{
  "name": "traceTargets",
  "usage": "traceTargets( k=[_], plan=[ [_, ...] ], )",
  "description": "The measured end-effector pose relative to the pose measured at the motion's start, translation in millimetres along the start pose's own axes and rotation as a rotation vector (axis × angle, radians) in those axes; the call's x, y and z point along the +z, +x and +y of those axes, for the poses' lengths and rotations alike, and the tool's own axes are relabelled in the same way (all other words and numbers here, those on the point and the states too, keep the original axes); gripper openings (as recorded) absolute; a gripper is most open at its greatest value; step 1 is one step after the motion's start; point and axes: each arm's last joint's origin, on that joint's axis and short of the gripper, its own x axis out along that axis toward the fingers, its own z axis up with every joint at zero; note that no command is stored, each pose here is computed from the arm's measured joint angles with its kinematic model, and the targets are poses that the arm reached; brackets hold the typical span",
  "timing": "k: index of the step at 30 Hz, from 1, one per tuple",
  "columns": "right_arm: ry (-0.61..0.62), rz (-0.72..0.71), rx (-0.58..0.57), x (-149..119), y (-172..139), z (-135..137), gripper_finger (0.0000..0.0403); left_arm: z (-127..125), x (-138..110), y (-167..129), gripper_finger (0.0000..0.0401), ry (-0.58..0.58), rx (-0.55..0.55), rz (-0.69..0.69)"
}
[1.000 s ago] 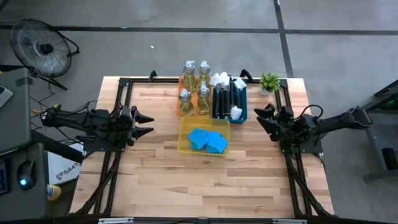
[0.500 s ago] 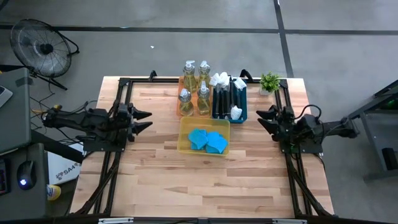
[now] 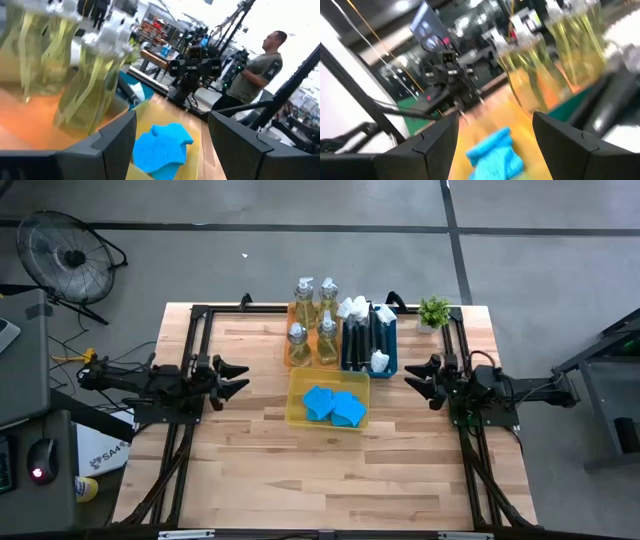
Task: Pick & Place Kitchen Sink Supplies
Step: Return to Home Position
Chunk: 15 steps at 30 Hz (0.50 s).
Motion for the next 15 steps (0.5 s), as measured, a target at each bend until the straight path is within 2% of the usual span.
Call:
traceTargets(
  k=[3, 5, 11, 15],
  plan=[
    [0.011, 0.061, -0.026, -4.9, 0.4, -4.5, 0.0249, 6.8, -16.5, 3.0, 0.0243, -0.023, 0.004, -0.001],
    [0.011, 0.082, -0.012, -5.5, 0.6, -5.4, 0.0249, 7.0, -18.0, 3.4, 0.0243, -0.056, -0.007, -0.006],
    [-0.018, 0.107, -0.002, -4.8, 1.3, -9.3, 0.0249, 7.5, -20.9, 3.8, 0.0243, -0.04, -0.015, 0.026],
    [-0.046, 0.112, -0.017, -3.8, 2.1, -13.1, 0.0249, 8.4, -22.0, 4.2, 0.0243, 0.099, 0.002, 0.03]
  ],
)
